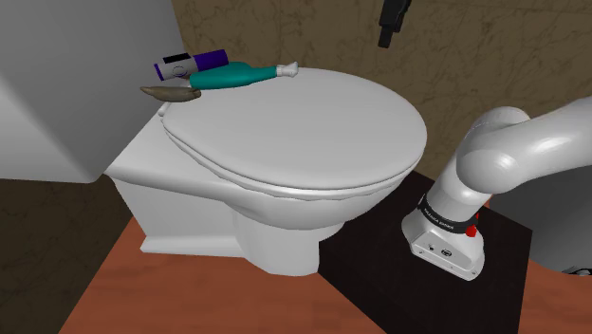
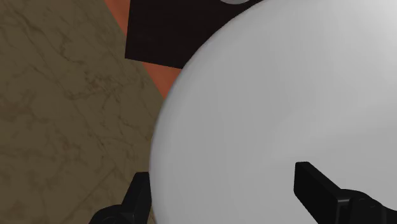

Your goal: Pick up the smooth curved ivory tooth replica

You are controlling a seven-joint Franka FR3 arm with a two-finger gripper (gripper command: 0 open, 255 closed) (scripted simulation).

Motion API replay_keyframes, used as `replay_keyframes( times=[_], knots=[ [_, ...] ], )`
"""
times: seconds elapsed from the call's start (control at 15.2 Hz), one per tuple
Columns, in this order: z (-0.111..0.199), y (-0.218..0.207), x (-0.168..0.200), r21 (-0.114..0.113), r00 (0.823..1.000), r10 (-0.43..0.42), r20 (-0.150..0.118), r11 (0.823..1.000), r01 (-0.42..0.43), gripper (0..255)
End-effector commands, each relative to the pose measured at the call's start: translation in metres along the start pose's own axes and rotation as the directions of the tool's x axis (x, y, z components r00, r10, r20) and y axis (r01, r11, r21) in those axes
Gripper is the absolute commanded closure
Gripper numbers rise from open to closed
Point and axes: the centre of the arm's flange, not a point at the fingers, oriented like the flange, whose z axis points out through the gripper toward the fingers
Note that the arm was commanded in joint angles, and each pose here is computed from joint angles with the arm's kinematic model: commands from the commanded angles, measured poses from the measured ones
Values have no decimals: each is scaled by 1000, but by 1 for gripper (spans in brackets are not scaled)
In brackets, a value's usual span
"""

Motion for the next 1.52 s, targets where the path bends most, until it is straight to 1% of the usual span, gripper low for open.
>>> replay_keyframes(
  times=[0.0,0.73,1.45],
  knots=[
    [0,0,0,0,1000,0,0,1000,0,0],
    [5,-89,113,55,999,-42,31,998,40,0],
    [9,-182,222,112,995,-85,60,991,78,0]
  ],
)
